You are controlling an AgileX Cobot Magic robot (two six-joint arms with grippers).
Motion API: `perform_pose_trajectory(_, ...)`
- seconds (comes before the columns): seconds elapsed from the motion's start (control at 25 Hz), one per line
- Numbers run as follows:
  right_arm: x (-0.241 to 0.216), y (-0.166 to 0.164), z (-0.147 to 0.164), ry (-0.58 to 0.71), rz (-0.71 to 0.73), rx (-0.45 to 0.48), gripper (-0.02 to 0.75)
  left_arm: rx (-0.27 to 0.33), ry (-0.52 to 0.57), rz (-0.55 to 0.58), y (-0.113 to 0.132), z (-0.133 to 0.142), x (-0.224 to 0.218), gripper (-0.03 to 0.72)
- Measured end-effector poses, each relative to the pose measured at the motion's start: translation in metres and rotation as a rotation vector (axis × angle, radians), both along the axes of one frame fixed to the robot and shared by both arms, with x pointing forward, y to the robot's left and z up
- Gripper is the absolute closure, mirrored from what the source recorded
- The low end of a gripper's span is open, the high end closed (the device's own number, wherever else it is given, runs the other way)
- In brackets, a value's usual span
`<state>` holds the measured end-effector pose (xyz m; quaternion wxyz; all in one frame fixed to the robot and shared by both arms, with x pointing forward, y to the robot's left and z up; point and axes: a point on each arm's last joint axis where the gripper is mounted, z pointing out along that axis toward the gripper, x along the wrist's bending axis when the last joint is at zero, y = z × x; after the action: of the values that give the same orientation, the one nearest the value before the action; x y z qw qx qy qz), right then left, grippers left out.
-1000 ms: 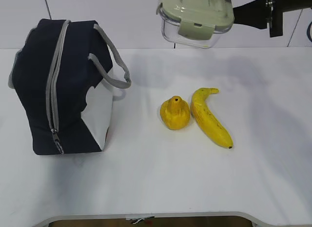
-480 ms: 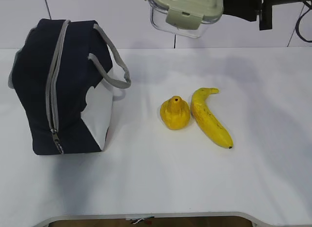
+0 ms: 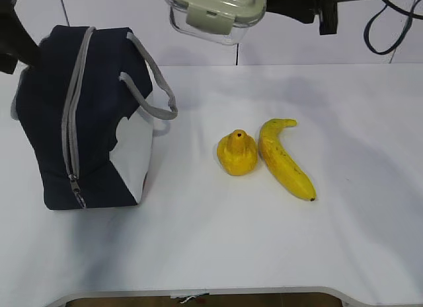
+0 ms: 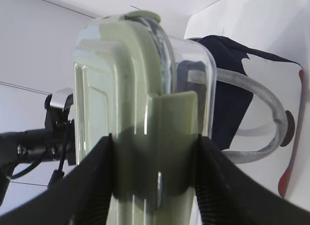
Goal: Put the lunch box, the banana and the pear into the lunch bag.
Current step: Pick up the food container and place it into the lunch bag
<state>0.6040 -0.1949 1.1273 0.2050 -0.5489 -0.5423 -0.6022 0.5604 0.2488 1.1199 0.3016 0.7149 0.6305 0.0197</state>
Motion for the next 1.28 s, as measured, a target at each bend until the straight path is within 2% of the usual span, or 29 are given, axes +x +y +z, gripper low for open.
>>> perform_pose_trajectory(0.24,-0.003,0.024,0.001,-0.016,0.002,0.001,0.365,0.001,0.03,-0.006,-0.002,-0.013,0.03,0.326)
perform_pose_trajectory(0.32,-0.004,0.032,0.002,-0.021,0.006,0.019,0.365,0.004,0.081,-0.019,-0.003,-0.024,0.035,0.361)
perform_pose_trajectory(0.44,-0.003,0.046,-0.002,-0.008,0.024,0.057,0.365,0.009,0.12,-0.04,-0.003,-0.032,0.037,0.513)
perform_pose_trajectory(0.52,-0.001,0.055,-0.009,0.014,0.039,0.071,0.365,0.014,0.109,-0.064,-0.004,-0.032,0.037,0.626)
perform_pose_trajectory(0.56,0.001,0.058,-0.014,0.029,0.042,0.075,0.365,0.012,0.106,-0.074,-0.004,-0.032,0.036,0.655)
perform_pose_trajectory(0.92,0.015,0.072,-0.038,0.118,0.023,0.161,0.365,-0.052,0.072,-0.109,-0.01,-0.02,0.03,0.672)
perform_pose_trajectory(1.28,0.022,0.075,-0.047,0.069,-0.021,0.107,0.365,-0.179,-0.007,-0.179,-0.02,0.0,0.023,0.673)
